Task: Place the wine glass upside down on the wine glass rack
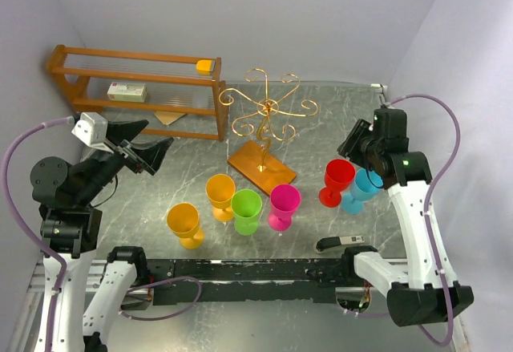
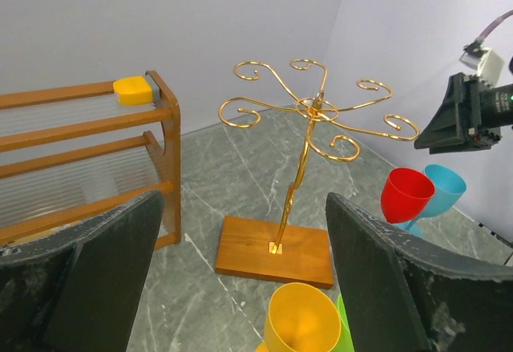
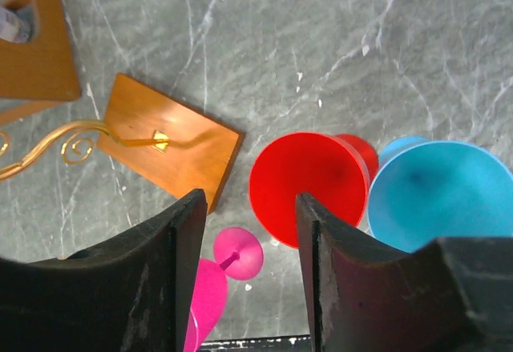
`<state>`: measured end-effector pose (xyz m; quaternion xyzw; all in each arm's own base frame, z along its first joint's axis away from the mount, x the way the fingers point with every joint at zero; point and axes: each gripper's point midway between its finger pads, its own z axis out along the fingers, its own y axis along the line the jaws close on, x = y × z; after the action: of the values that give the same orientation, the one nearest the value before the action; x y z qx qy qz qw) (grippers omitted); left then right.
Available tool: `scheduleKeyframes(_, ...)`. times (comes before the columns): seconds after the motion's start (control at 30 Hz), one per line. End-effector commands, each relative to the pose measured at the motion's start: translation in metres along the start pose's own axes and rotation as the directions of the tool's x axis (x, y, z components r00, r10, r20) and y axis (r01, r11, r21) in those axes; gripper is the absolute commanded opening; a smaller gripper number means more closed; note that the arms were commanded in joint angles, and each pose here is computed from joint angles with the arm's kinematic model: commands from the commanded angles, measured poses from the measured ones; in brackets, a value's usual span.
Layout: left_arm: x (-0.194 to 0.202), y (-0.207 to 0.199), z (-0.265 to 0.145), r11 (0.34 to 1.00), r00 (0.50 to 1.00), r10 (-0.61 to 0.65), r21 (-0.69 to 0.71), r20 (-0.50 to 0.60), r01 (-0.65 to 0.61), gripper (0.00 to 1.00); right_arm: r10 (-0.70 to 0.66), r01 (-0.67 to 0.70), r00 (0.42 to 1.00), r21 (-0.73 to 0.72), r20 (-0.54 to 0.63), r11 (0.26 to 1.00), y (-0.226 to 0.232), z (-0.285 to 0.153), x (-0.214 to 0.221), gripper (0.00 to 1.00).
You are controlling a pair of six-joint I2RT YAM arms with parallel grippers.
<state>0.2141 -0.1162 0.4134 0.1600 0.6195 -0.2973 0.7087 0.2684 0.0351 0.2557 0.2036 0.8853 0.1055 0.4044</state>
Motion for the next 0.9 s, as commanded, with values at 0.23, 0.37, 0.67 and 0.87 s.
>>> scheduleKeyframes(0.23, -0.013, 0.000, 0.002, 0.999, 0.999, 0.045, -0.001, 0.028, -0.045, 0.93, -0.040, 0.034, 0.981, -0.034, -0.188, 0.999, 0.009, 0.052, 0.034, 0.41)
scheduleKeyframes(0.37, -0.016, 0.002, 0.002, 0.999, 0.998, 0.054, -0.011, 0.031, -0.054, 0.93, -0.051, 0.072, 0.973, 0.089, -0.223, 0.993, -0.003, 0.068, 0.045, 0.39)
scheduleKeyframes(0.67, -0.013, 0.005, 0.005, 0.999, 0.998, 0.050, -0.011, 0.025, -0.049, 0.93, -0.046, 0.086, 0.970, 0.161, -0.238, 0.983, -0.012, 0.082, 0.060, 0.36)
scheduleKeyframes(0.87, -0.018, 0.001, 0.007, 0.998, 0.998, 0.060, 0.011, 0.018, -0.060, 0.93, -0.033, 0.070, 0.975, 0.163, -0.218, 0.984, -0.009, 0.088, 0.060, 0.26)
